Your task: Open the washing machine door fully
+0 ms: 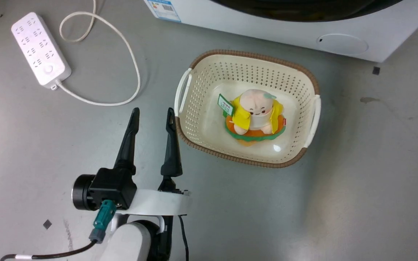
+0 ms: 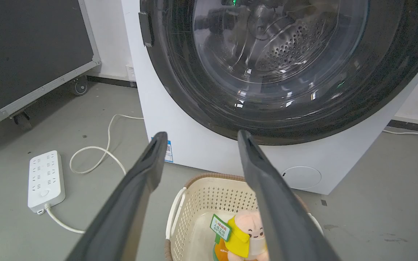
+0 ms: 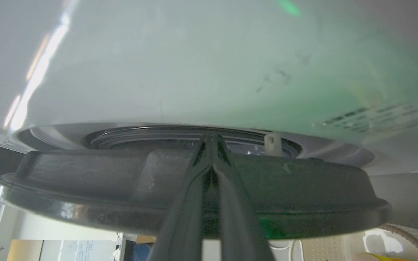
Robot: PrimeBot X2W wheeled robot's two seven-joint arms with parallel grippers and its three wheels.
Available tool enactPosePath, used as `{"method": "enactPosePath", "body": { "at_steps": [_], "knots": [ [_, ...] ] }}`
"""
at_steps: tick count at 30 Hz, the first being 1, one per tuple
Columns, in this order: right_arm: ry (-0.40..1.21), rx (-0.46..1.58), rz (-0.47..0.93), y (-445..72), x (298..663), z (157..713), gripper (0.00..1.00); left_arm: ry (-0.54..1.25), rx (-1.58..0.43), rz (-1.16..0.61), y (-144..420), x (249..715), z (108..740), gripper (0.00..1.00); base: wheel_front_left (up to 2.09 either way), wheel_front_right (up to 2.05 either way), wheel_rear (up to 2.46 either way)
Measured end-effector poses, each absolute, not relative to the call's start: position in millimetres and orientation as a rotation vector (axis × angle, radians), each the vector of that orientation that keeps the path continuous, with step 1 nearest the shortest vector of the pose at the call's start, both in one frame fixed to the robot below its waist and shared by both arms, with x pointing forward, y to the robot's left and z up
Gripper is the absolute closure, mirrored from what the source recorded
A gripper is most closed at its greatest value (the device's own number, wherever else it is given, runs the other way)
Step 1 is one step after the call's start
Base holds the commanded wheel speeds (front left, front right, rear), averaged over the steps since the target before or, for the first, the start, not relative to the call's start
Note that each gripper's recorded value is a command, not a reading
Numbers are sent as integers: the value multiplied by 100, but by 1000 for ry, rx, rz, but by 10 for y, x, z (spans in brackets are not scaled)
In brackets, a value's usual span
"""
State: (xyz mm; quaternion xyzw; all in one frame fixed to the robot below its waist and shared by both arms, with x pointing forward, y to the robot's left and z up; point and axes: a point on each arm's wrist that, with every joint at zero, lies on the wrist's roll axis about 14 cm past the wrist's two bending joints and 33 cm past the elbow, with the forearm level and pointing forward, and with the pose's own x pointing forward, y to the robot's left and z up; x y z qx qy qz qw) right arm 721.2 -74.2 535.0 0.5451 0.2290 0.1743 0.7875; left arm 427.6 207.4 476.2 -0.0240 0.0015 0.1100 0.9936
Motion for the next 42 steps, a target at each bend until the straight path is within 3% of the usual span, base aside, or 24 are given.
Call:
{"method": "enactPosePath", "body": {
  "at_steps": [7, 14, 25, 42],
  "knots": [
    [589, 1208, 425, -630, 7260, 5289, 100, -11, -45, 242, 2112, 4289, 4787, 0, 0, 0, 0],
    [720, 1257, 511, -409, 7014, 5281, 100, -51, -43, 234, 2076, 4239, 4923, 0, 0, 0, 0],
    [872, 1205, 593, -101, 6221, 5131, 100, -79, -68, 207, 2015, 4012, 5085, 0, 0, 0, 0],
    [1015, 1210, 853, 337, 5083, 5302, 100, -94, -85, 172, 1960, 3562, 5171, 0, 0, 0, 0]
  ]
}}
